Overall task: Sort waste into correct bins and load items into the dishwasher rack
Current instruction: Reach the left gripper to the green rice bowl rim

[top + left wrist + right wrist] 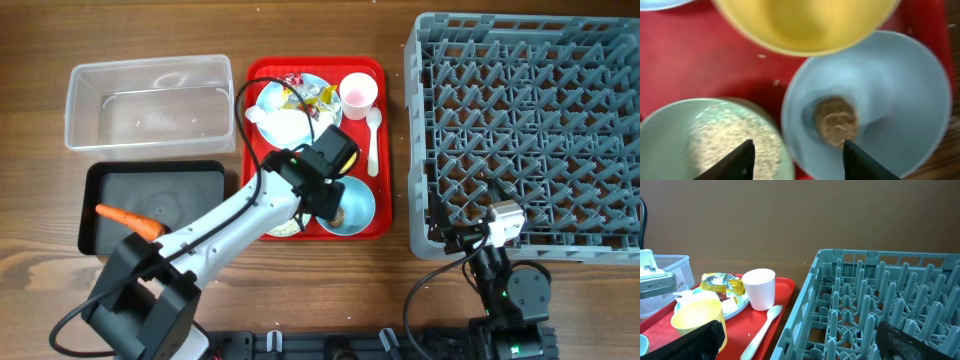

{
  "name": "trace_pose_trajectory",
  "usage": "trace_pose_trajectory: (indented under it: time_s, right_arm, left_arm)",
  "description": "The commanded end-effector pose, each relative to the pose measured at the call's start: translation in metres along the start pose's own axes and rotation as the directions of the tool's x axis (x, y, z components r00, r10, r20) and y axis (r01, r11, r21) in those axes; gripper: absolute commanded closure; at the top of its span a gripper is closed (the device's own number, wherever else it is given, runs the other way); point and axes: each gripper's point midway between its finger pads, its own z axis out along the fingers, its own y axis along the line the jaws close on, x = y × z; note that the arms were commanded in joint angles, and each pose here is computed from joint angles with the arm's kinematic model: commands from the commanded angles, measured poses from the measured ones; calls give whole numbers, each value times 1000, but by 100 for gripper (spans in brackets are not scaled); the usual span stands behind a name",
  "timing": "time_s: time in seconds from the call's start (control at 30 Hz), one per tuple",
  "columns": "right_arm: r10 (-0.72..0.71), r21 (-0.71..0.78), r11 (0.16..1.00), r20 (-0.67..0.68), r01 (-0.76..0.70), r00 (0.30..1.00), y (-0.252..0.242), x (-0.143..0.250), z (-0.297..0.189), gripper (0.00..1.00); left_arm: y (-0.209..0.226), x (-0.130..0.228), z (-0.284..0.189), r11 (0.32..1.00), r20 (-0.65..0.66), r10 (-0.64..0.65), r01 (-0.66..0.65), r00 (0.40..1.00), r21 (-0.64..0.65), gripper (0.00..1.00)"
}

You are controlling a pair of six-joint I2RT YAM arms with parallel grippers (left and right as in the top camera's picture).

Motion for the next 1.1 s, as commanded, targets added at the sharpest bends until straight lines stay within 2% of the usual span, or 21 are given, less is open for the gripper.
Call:
trace_pose_trajectory:
  time_s: [0.0, 0.07, 0.2, 0.27, 0.33, 0.5, 0.63, 0.77, 0.8, 0.83, 0.97, 1.07]
  right_arm:
    - [-13, 9, 1000, 5, 13, 1000, -2, -1, 0, 0]
    - [-13, 9, 1000, 5, 13, 1000, -1, -1, 0, 0]
    - [-13, 9, 1000, 5, 13, 1000, -2, -1, 0, 0]
    - [-13, 9, 1000, 5, 13, 1000, -2, -1, 0, 0]
    - [-13, 9, 1000, 5, 13, 1000, -2, -1, 0, 0]
    - [-13, 9, 1000, 5, 13, 1000, -1, -1, 0, 0]
    - [-13, 9, 1000, 5, 13, 1000, -2, -1, 0, 0]
    - [-13, 9, 1000, 5, 13, 1000, -2, -1, 0, 0]
    - [-13, 9, 1000, 5, 13, 1000, -2, -1, 0, 0]
    - [-13, 9, 1000, 5, 13, 1000, -2, -1, 0, 0]
    - [-13, 9, 1000, 5, 13, 1000, -2, -1, 0, 0]
    - [-13, 9, 1000, 5, 13, 1000, -1, -1, 0, 0]
  left_arm:
    - [24, 2, -17, 998, -7, -16, 15, 1000, -61, 42]
    - [32, 15, -18, 996, -64, -27, 21, 998, -84, 41]
    - [44, 36, -21, 994, -159, -1, -17, 987, -111, 46]
    - [40, 40, -21, 997, -179, 6, -20, 984, -74, 37]
    - [32, 44, -21, 998, -205, 67, -68, 976, 0, 34]
    - [37, 44, -21, 998, -212, 63, -62, 975, 10, 37]
    - [21, 48, -22, 984, -222, 152, -126, 963, 126, 36]
    - [20, 48, -22, 984, -221, 152, -125, 963, 129, 32]
    - [20, 47, -22, 984, -218, 152, -126, 964, 129, 12]
    - [20, 47, -22, 984, -215, 152, -126, 965, 129, 0]
    - [20, 48, -22, 984, -220, 152, -125, 964, 129, 1]
    - [21, 47, -22, 984, -215, 153, -128, 965, 125, 11]
